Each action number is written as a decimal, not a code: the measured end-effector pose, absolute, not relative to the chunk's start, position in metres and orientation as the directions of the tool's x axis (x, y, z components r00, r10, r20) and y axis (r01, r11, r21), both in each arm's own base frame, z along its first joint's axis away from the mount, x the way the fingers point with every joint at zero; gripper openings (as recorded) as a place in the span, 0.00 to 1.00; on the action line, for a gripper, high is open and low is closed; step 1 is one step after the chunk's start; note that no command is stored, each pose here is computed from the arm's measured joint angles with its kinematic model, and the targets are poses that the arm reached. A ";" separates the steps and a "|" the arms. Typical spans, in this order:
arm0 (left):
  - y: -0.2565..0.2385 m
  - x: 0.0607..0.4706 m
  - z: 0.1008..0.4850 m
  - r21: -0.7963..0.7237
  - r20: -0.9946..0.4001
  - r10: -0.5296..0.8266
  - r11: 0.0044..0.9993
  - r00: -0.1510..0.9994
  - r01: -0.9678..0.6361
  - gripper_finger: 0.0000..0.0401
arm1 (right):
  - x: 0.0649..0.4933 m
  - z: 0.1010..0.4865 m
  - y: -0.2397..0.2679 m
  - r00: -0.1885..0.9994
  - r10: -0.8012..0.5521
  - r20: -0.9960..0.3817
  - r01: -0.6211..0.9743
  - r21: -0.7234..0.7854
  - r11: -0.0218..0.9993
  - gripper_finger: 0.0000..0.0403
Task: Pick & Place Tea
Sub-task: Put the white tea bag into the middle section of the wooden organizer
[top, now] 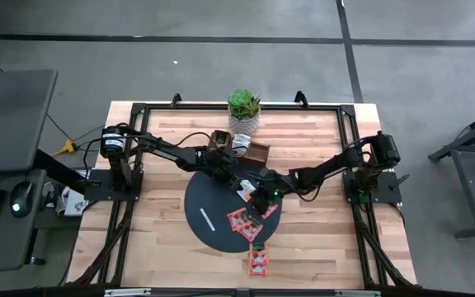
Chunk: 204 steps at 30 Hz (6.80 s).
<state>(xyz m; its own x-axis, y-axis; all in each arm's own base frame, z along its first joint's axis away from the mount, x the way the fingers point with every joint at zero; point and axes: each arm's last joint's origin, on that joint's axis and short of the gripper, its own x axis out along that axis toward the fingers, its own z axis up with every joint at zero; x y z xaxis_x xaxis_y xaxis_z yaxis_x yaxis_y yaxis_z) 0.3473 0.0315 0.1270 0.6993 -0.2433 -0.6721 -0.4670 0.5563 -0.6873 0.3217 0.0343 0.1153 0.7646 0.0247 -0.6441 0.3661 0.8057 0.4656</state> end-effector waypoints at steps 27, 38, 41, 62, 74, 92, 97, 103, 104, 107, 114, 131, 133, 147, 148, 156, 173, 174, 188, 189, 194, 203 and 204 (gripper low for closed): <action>0.030 0.346 0.126 -0.703 -0.668 -0.290 0.547 0.686 -0.454 0.47 | 0.320 0.112 0.018 0.737 -0.051 -0.674 0.433 0.413 0.801 0.00; 0.030 0.346 0.125 -0.712 -0.664 -0.302 0.534 0.684 -0.456 0.18 | 0.320 0.112 0.018 0.737 -0.057 -0.673 0.431 0.403 0.808 0.00; 0.030 0.346 0.125 -0.711 -0.665 -0.299 0.535 0.685 -0.457 0.07 | 0.320 0.112 0.018 0.737 -0.053 -0.674 0.428 0.405 0.808 0.00; 0.036 0.339 0.165 -0.661 -0.640 -0.227 0.650 0.734 -0.375 0.00 | 0.312 0.174 0.017 0.854 0.061 -0.517 0.227 0.476 0.849 0.00; 0.037 0.349 0.244 -0.354 -0.771 -0.189 0.921 0.609 -0.163 0.00 | 0.300 0.211 -0.005 0.907 0.106 -0.408 0.097 0.447 0.889 0.00; 0.039 0.348 0.263 -0.215 -0.823 -0.095 0.965 0.560 -0.153 0.00 | 0.320 0.226 -0.027 0.884 0.085 -0.460 0.099 0.361 0.927 0.40; 0.039 0.348 0.263 -0.213 -0.825 -0.092 0.965 0.557 -0.155 0.00 | 0.330 0.215 -0.032 0.866 0.102 -0.489 0.100 0.371 0.923 0.42; 0.039 0.348 0.263 -0.213 -0.824 -0.093 0.965 0.558 -0.154 0.00 | 0.341 0.204 -0.036 0.852 0.103 -0.513 0.104 0.360 0.927 0.42; 0.039 0.348 0.263 -0.213 -0.825 -0.093 0.965 0.558 -0.154 0.00 | 0.342 0.202 -0.037 0.848 0.103 -0.520 0.108 0.360 0.927 0.42; 0.039 0.348 0.263 -0.213 -0.825 -0.093 0.965 0.558 -0.154 0.00 | 0.344 0.199 -0.038 0.847 0.100 -0.522 0.113 0.360 0.926 0.42; 0.039 0.348 0.263 -0.213 -0.824 -0.093 0.965 0.558 -0.154 0.00 | 0.346 0.202 -0.043 0.870 0.099 -0.483 0.109 0.384 0.917 0.39; 0.039 0.348 0.262 -0.200 -0.826 -0.083 0.968 0.558 -0.152 0.00 | 0.346 0.202 -0.043 0.865 0.143 -0.482 0.057 0.377 0.924 0.01; 0.039 0.348 0.262 -0.194 -0.826 -0.080 0.970 0.559 -0.148 0.00 | 0.346 0.202 -0.043 0.865 0.140 -0.482 0.059 0.373 0.926 0.01; 0.043 0.346 0.261 -0.078 -0.848 0.040 0.977 0.528 -0.200 0.17 | 0.342 0.194 -0.047 0.857 0.004 -0.515 0.194 0.329 0.924 0.00; 0.043 0.345 0.260 -0.064 -0.854 0.055 0.976 0.517 -0.209 0.21 | 0.341 0.193 -0.047 0.854 -0.012 -0.520 0.211 0.326 0.921 0.00; 0.044 0.330 0.256 0.037 -0.886 0.153 0.964 0.438 -0.263 0.39 | 0.343 0.198 -0.053 0.867 -0.174 -0.466 0.330 0.277 0.903 0.00; 0.034 0.246 0.235 -0.172 -0.673 0.194 0.897 0.714 -0.407 0.29 | 0.353 0.185 -0.087 0.840 -0.410 -0.354 0.514 0.284 0.809 0.00; 0.034 0.245 0.234 -0.188 -0.663 0.191 0.894 0.724 -0.407 0.29 | 0.354 0.180 -0.087 0.837 -0.413 -0.360 0.520 0.287 0.804 0.00; 0.033 0.240 0.228 -0.197 -0.674 0.182 0.890 0.716 -0.412 0.29 | 0.360 0.156 -0.091 0.788 -0.489 -0.374 0.607 0.335 0.720 0.00; 0.033 0.240 0.228 -0.196 -0.674 0.184 0.889 0.716 -0.413 0.29 | 0.360 0.156 -0.091 0.789 -0.488 -0.374 0.606 0.336 0.721 0.00; 0.033 0.241 0.229 -0.198 -0.664 0.188 0.889 0.724 -0.412 0.29 | 0.360 0.152 -0.087 0.786 -0.453 -0.421 0.601 0.346 0.721 0.00; 0.034 0.243 0.232 -0.204 -0.635 0.202 0.887 0.746 -0.414 0.29 | 0.360 0.150 -0.086 0.760 -0.499 -0.417 0.639 0.336 0.692 0.00; 0.034 0.243 0.232 -0.204 -0.635 0.202 0.887 0.745 -0.414 0.29 | 0.360 0.148 -0.086 0.755 -0.507 -0.416 0.645 0.334 0.687 0.00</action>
<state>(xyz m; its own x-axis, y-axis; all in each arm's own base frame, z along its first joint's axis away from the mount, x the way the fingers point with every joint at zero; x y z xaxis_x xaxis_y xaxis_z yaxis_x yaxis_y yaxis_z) 0.2429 0.0336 0.2317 0.7453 0.2020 -0.6354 -0.4143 0.8870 -0.2040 0.3603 -0.0859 0.1481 0.7550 -0.5065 -0.4165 0.6452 0.6874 0.3336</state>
